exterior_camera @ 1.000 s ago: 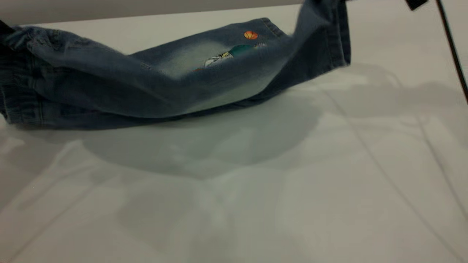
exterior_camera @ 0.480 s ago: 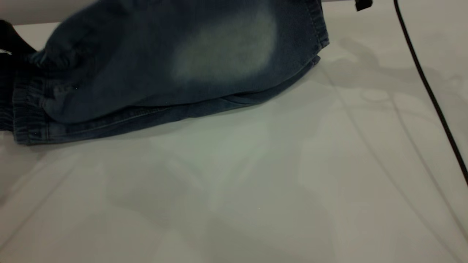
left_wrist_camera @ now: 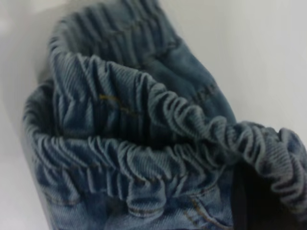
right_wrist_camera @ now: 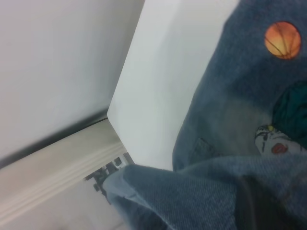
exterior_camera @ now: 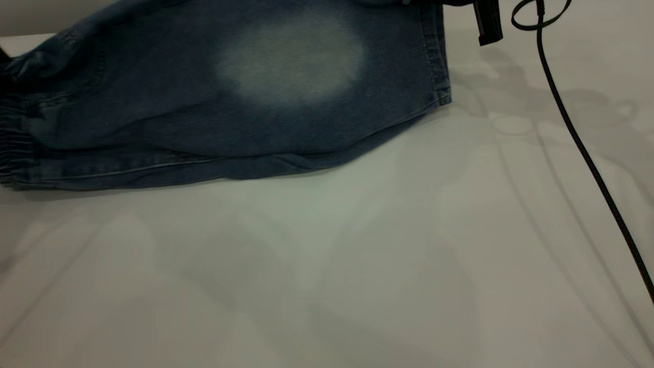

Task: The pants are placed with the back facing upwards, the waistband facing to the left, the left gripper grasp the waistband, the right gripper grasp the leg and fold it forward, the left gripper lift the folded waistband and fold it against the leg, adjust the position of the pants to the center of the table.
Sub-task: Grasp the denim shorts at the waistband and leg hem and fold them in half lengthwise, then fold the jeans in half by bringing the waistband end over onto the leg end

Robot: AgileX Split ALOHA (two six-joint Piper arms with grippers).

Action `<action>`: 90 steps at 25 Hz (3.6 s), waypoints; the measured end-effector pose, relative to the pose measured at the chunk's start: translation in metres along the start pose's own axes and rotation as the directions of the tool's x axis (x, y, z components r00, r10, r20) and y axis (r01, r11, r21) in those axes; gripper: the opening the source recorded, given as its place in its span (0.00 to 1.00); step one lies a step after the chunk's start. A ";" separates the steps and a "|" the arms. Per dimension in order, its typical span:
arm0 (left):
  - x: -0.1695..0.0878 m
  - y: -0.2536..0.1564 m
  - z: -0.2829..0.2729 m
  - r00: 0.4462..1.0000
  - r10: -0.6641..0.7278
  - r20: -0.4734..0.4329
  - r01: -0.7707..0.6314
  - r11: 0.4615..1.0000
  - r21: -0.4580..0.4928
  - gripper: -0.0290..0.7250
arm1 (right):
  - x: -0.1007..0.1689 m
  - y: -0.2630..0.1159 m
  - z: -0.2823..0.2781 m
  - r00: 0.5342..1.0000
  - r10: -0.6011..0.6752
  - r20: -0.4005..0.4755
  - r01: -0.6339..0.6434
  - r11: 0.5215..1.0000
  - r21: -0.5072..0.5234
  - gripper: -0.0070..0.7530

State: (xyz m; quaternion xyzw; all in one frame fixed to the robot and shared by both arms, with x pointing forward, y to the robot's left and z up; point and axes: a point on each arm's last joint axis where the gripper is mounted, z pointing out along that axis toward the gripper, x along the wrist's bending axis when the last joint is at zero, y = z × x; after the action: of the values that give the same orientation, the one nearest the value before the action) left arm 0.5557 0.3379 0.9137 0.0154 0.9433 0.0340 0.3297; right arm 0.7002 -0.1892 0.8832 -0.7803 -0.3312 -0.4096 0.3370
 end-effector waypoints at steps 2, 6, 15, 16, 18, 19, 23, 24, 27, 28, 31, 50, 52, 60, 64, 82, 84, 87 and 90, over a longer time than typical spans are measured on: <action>0.000 0.000 0.000 1.000 0.008 -0.002 -0.008 1.000 -0.005 0.20 | 0.000 0.000 0.000 1.000 -0.004 0.004 0.004 1.000 0.000 0.04; 0.004 0.000 0.006 0.999 0.027 -0.023 -0.027 1.000 0.001 0.20 | -0.001 0.000 0.000 1.000 -0.008 0.010 0.008 1.000 0.000 0.04; 0.021 -0.012 0.030 0.993 0.090 -0.074 -0.081 0.989 0.127 0.23 | -0.009 0.000 0.000 0.991 -0.087 0.097 0.087 0.996 0.011 0.05; 0.022 -0.012 0.030 0.991 0.111 -0.074 -0.100 0.986 0.130 0.24 | -0.010 0.000 0.000 0.989 -0.105 0.108 0.104 0.994 0.014 0.06; 0.022 -0.013 0.030 0.984 0.166 -0.065 -0.156 0.978 0.137 0.29 | -0.011 -0.001 0.000 0.983 -0.143 0.114 0.141 0.990 0.021 0.09; 0.022 -0.013 0.030 0.979 0.194 -0.059 -0.184 0.973 0.142 0.32 | -0.011 -0.001 0.000 0.981 -0.158 0.112 0.156 0.988 0.022 0.12; 0.021 -0.014 0.030 0.957 0.289 -0.036 -0.280 0.947 0.157 0.47 | -0.008 0.000 0.000 0.972 -0.217 0.089 0.216 0.976 0.020 0.30; 0.021 -0.014 0.030 0.948 0.317 -0.030 -0.308 0.938 0.160 0.51 | -0.007 0.000 0.000 0.970 -0.229 0.078 0.229 0.973 0.019 0.36; 0.014 -0.014 0.030 0.912 0.410 0.011 -0.407 0.899 0.162 0.58 | -0.003 -0.002 0.000 0.961 -0.276 0.026 0.275 0.961 0.033 0.56; 0.011 -0.014 0.030 0.894 0.447 0.029 -0.446 0.881 0.157 0.59 | -0.001 -0.004 0.000 0.956 -0.294 -0.005 0.294 0.955 0.041 0.62; -0.005 -0.012 0.028 0.824 0.561 0.085 -0.567 0.815 0.118 0.60 | 0.006 -0.009 -0.001 0.935 -0.339 -0.101 0.346 0.936 0.065 0.74; 0.001 0.037 -0.008 0.528 0.842 0.114 -0.847 0.532 -0.001 0.60 | 0.023 -0.099 0.069 0.673 -0.740 0.012 0.681 0.625 0.382 0.77; 0.004 0.044 -0.011 0.518 0.841 0.156 -0.853 0.521 0.025 0.60 | 0.036 -0.111 0.079 0.601 -0.798 0.037 0.725 0.564 0.396 0.77; 0.019 0.054 -0.019 0.494 0.842 0.219 -0.866 0.454 0.210 0.60 | 0.065 -0.161 0.114 0.291 -0.946 0.146 0.844 0.325 0.427 0.77; 0.011 0.059 -0.022 0.448 0.869 0.209 -0.885 0.399 0.238 0.60 | 0.055 -0.173 0.136 0.209 -0.968 0.140 0.853 0.251 0.458 0.76; -0.004 0.066 -0.025 0.440 0.877 0.193 -0.891 0.401 0.211 0.60 | 0.019 -0.170 0.189 0.245 -0.963 0.116 0.818 0.269 0.508 0.76; -0.004 0.066 -0.025 0.440 0.877 0.193 -0.892 0.401 0.210 0.60 | 0.012 -0.167 0.192 0.235 -0.963 0.130 0.811 0.268 0.519 0.76; -0.004 0.066 -0.025 0.443 0.876 0.193 -0.890 0.404 0.210 0.60 | 0.007 -0.162 0.191 0.204 -0.963 0.176 0.800 0.268 0.537 0.76; -0.004 0.066 -0.025 0.443 0.876 0.193 -0.890 0.404 0.210 0.60 | 0.003 -0.154 0.187 0.160 -0.958 0.238 0.776 0.271 0.570 0.76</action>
State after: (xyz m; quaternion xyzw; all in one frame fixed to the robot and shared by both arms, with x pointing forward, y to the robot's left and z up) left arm 0.5441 0.4021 0.9406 0.5578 0.7780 0.0683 0.2808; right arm 0.6572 0.0456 0.8428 -0.4508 -0.8624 -0.2263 0.0430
